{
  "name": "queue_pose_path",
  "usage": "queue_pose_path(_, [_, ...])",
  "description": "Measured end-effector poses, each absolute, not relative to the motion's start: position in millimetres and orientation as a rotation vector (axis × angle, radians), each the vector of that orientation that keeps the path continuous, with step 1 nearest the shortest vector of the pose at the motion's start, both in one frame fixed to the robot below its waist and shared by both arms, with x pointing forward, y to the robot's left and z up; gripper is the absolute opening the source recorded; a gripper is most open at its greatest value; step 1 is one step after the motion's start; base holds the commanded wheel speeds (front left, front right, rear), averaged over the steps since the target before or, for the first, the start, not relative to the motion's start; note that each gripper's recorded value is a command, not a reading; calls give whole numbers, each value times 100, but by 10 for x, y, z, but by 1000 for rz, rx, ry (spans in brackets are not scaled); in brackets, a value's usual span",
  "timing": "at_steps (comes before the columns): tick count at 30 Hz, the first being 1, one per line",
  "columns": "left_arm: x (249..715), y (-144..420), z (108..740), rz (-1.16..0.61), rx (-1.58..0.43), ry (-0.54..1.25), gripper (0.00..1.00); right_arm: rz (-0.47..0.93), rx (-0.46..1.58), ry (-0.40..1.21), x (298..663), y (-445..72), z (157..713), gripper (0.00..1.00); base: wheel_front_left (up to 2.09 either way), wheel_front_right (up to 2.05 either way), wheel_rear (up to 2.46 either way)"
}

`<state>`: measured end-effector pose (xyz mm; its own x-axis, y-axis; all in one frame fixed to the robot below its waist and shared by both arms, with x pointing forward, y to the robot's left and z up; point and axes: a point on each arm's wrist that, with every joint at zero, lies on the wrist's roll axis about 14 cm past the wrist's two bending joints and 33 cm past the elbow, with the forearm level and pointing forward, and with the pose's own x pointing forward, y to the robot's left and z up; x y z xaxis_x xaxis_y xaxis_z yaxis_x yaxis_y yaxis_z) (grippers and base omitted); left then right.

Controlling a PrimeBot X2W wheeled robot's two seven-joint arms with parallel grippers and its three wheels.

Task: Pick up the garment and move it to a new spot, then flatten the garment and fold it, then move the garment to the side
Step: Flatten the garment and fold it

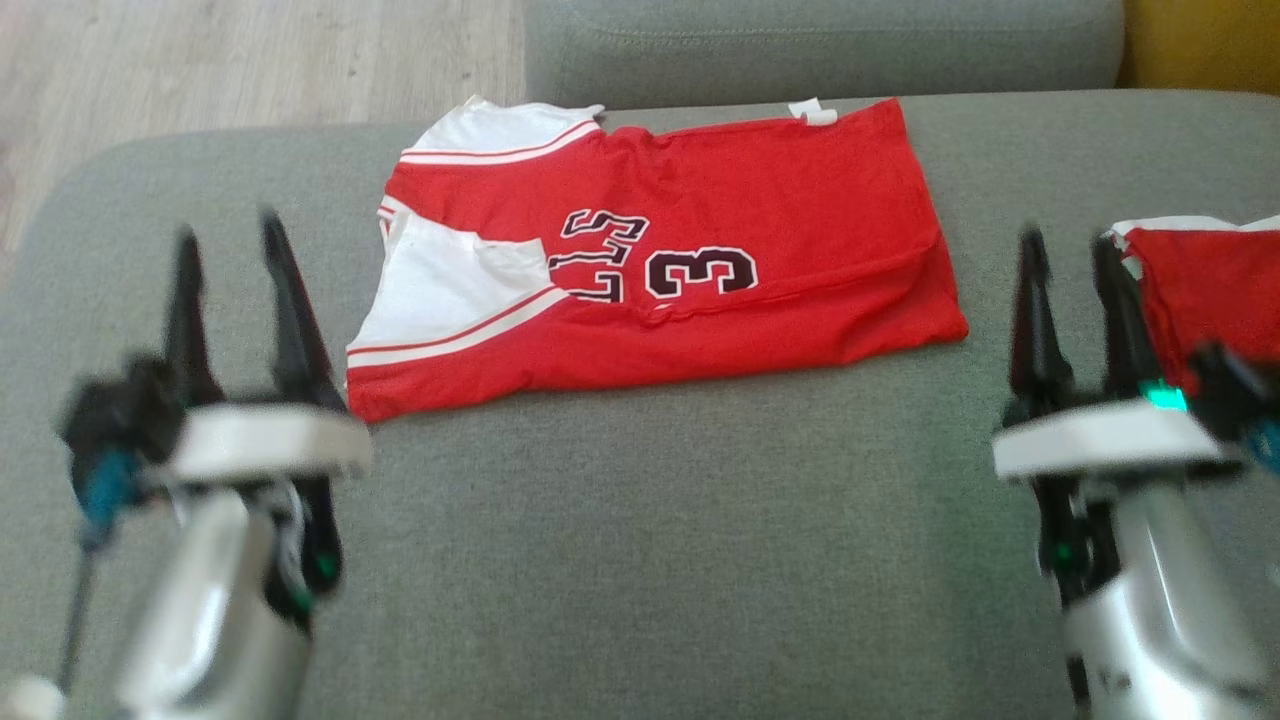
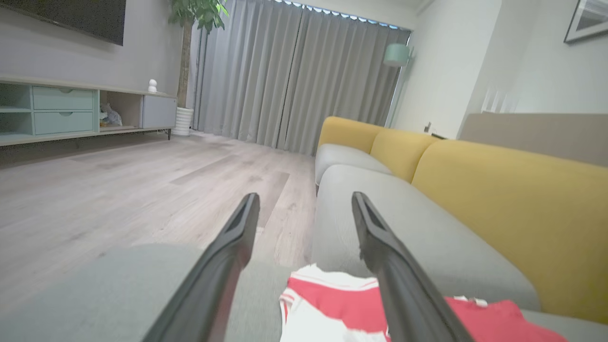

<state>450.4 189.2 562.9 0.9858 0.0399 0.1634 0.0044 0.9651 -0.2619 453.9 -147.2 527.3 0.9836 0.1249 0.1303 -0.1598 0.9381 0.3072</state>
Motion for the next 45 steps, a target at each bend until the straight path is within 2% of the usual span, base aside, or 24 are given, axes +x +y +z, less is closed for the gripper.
queue_pose_path(6, [4148,1798,5076,48,-268,-37,100,95,307,-80,4199,-1606,5088,100,0,0,0])
queue_pose_path(11, [4057,1808,4798,71,-247,36,100,84,327,-37,4053,-1613,4932,100,0,0,0])
queue_pose_path(16, [4092,1765,4595,55,-222,96,100,88,338,-41,4070,-1596,4937,100,0,0,0])
queue_pose_path(31, [4424,1810,3610,78,-128,507,100,61,339,-10,4293,-1676,4768,100,0,0,0])
queue_pose_path(41, [4570,1738,3493,48,-100,588,100,34,355,-23,4319,-1773,4792,100,0,0,0])
queue_pose_path(42, [4570,1728,3501,41,-100,589,37,34,355,-26,4317,-1772,4802,100,0,0,0])
queue_pose_path(43, [4558,1688,3521,24,-97,586,0,35,355,-30,4314,-1770,4820,100,0,0,0])
queue_pose_path(45, [4558,1665,3570,23,-103,561,0,30,356,-31,4313,-1786,4825,100,0,0,0])
